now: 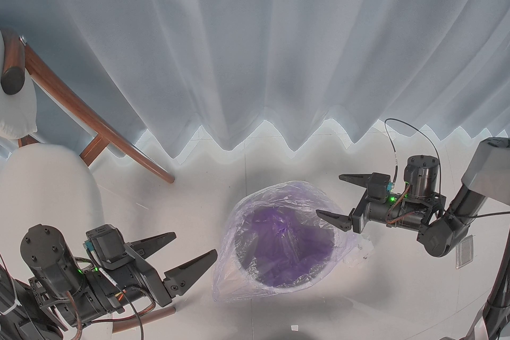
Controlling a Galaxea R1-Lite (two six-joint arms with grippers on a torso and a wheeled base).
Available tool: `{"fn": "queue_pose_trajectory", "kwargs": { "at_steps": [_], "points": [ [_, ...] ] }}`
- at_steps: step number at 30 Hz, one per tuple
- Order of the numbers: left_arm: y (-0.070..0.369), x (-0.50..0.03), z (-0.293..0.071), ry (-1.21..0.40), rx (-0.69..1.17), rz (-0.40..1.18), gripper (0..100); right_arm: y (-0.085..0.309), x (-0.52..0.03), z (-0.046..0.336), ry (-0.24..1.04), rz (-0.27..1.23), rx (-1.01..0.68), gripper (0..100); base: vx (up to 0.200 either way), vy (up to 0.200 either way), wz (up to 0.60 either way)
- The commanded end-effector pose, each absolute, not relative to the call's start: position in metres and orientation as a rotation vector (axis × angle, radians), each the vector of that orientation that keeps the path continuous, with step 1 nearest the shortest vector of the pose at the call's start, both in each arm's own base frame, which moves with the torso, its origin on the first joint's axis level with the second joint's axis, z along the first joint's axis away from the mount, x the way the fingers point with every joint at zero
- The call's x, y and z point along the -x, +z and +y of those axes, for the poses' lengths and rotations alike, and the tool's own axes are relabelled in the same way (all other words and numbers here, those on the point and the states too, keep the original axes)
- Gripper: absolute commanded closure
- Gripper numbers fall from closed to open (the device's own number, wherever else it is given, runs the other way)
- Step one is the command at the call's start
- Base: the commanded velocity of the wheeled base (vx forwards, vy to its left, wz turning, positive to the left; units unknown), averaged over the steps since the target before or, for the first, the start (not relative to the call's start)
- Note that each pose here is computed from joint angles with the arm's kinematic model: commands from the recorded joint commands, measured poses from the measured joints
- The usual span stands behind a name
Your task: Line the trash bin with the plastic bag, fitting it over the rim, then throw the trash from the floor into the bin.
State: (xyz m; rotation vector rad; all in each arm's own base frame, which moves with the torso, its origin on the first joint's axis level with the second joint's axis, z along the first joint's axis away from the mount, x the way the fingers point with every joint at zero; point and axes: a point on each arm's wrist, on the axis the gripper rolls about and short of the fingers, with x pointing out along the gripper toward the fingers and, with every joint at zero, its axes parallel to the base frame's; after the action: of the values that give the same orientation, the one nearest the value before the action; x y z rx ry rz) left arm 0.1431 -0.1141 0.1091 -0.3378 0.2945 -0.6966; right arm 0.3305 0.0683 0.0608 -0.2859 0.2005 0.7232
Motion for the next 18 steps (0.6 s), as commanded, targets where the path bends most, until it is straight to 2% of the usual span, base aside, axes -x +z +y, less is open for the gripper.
{"fn": "queue_pose_trajectory", "kwargs": {
  "at_steps": [1,17,18],
  "points": [
    [0.106,-0.140,-0.112,-0.696,0.332,0.313,0,0.017,-0.342,0.060,0.767,0.255,0.283,0,0.000,0.000,0.00],
    [0.104,-0.138,-0.116,-0.701,0.322,0.323,0,0.018,-0.373,0.069,0.791,0.161,0.315,0,0.000,0.000,0.00],
    [0.104,-0.138,-0.116,-0.692,0.322,0.322,0,0.018,-0.377,0.069,0.790,0.151,0.317,100,0.000,0.000,0.00]
  ]
}}
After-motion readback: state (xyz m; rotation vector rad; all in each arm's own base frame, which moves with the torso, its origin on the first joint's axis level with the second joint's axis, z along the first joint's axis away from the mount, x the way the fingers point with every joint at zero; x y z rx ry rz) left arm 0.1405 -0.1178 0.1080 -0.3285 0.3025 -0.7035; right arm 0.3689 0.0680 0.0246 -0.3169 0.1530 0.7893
